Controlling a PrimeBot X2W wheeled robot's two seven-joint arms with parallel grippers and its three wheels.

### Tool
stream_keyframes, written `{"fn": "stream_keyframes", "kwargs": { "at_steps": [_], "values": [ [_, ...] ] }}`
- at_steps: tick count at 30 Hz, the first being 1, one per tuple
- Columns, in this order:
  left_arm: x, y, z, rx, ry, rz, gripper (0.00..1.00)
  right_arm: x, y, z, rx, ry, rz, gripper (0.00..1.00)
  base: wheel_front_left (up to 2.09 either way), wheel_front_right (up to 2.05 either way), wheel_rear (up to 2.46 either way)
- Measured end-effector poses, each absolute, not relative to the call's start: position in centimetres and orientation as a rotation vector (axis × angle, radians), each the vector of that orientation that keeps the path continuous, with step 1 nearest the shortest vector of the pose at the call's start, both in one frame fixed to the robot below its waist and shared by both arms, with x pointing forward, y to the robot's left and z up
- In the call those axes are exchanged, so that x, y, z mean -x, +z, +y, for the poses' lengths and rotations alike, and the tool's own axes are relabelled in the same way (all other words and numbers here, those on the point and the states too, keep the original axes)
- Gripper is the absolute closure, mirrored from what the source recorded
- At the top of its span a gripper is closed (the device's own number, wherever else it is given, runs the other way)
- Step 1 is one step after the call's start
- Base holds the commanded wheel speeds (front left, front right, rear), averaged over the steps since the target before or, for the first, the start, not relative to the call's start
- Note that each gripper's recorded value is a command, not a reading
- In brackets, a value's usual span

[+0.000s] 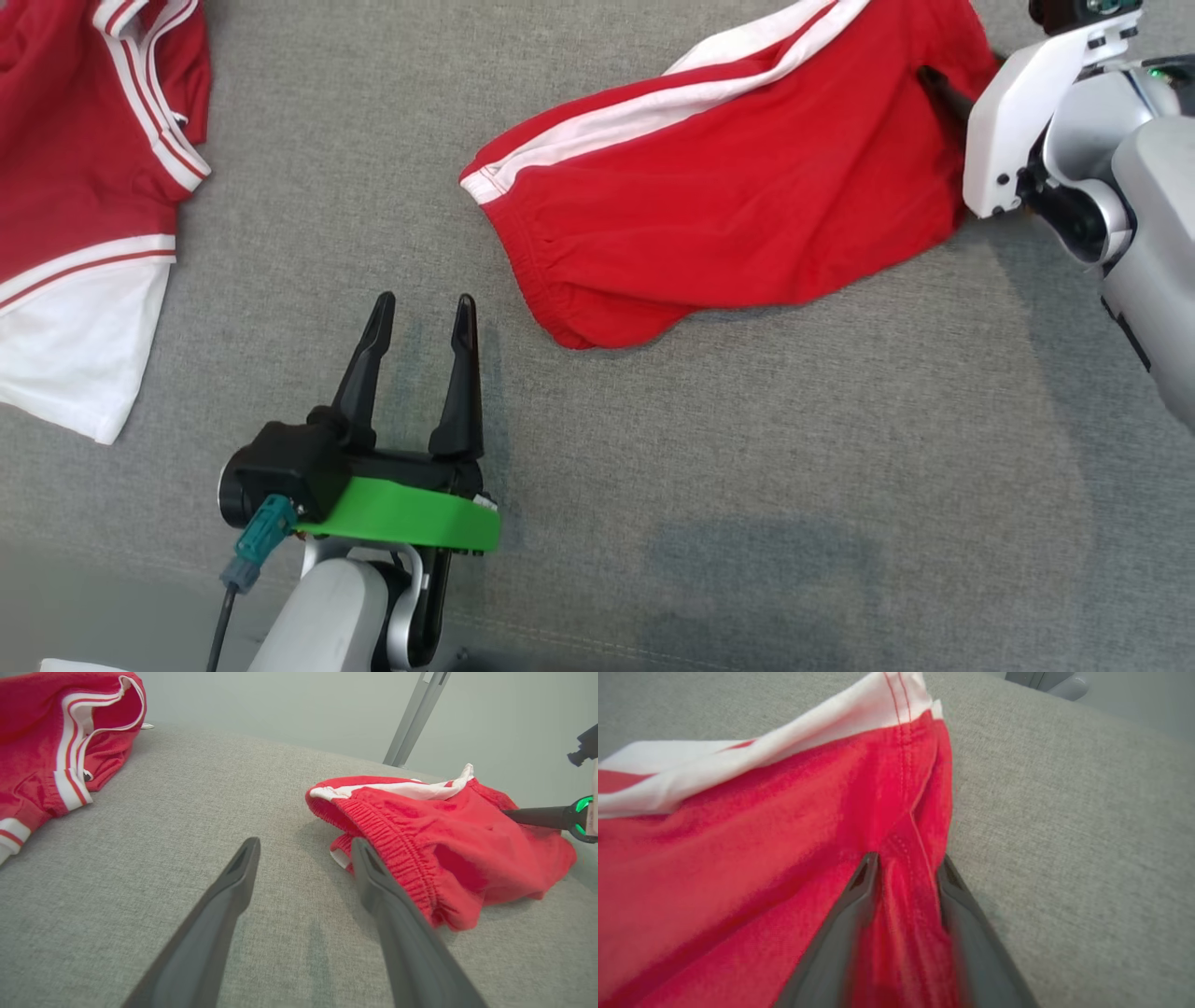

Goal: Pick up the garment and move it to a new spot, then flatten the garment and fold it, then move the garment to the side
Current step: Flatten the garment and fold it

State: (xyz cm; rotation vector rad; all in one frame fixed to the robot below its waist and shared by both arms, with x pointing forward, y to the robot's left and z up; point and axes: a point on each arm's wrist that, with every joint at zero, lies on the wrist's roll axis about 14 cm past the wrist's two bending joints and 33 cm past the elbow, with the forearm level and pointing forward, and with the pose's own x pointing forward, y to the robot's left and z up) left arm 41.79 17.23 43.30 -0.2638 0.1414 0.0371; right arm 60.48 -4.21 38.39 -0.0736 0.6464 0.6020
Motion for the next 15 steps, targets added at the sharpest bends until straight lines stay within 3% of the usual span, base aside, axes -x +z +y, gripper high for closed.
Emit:
{"fn": "stream_keyframes", "kwargs": {
  "at_steps": [8, 15],
  "values": [
    [-40.0, 42.7, 16.1, 0.274, -0.004, 0.171, 0.00, -58.2, 39.3, -4.9, -0.084, 0.558, 0.636, 1.00, 0.00, 0.00, 0.00],
    [-37.6, 42.5, 14.7, 0.297, -0.053, 0.197, 0.00, -54.1, 40.5, -8.1, -0.215, 0.488, 0.635, 1.00, 0.00, 0.00, 0.00]
  ]
}}
